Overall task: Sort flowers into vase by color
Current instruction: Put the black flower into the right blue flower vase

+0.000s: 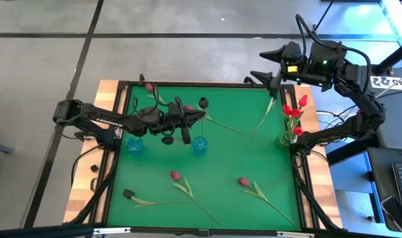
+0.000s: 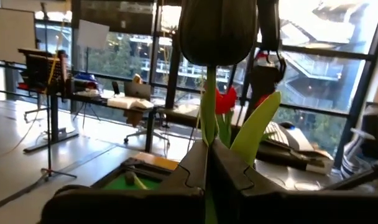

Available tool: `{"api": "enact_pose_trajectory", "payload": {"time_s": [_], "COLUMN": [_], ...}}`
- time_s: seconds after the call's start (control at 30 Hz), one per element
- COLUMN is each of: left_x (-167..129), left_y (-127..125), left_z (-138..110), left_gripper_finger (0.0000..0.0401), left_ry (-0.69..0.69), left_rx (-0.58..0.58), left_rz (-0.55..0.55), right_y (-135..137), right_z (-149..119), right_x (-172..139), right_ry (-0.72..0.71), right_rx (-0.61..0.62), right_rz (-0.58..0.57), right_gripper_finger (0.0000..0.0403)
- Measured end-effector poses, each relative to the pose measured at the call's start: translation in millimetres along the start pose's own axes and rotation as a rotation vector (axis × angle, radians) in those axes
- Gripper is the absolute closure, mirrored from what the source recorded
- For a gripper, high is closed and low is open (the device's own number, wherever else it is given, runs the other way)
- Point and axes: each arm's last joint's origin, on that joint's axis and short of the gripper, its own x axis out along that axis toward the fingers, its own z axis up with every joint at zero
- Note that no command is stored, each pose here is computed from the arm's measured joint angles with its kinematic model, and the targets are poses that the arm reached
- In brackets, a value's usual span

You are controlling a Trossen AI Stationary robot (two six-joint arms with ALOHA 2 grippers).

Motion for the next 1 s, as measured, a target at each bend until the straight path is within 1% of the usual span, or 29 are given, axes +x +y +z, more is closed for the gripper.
{"api": "enact_pose_trajectory", "payload": {"time_s": [0.13, 0.23, 0.33, 0.43, 0.6, 0.7, 0.8, 0.9, 1.0], "left_x": [2, 1, -1, -4, -16, -23, -28, -34, -40], "left_y": [-4, -7, -8, -7, -4, -3, -2, 0, 7], "left_z": [-9, -14, -16, -14, -4, 10, 32, 64, 92], "left_gripper_finger": [0.0399, 0.0399, 0.039, 0.0363, 0.0303, 0.0276, 0.0261, 0.0257, 0.0261], "left_ry": [0.035, 0.076, 0.112, 0.146, 0.203, 0.252, 0.287, 0.318, 0.384], "left_rx": [0.022, 0.069, 0.084, 0.095, 0.094, 0.11, 0.123, 0.135, 0.156], "left_rz": [-0.011, -0.016, -0.004, 0.004, 0.013, 0.02, 0.028, 0.042, 0.078], "right_y": [0, 0, 1, 1, 1, 1, 1, -3, -16], "right_z": [-1, -1, -2, -4, -8, -10, -13, -18, -26], "right_x": [2, 2, 1, 1, 1, 1, 0, 0, 1], "right_ry": [0.011, 0.017, 0.026, 0.046, 0.08, 0.101, 0.134, 0.175, 0.251], "right_rx": [0.0, 0.0, 0.0, -0.001, 0.005, 0.051, 0.115, 0.2, 0.284], "right_rz": [0.002, 0.011, 0.028, 0.028, 0.027, 0.036, 0.024, -0.085, -0.209], "right_gripper_finger": [0.0024, 0.0024, 0.0024, 0.0024, 0.0024, 0.0024, 0.0024, 0.0024, 0.0024]}}
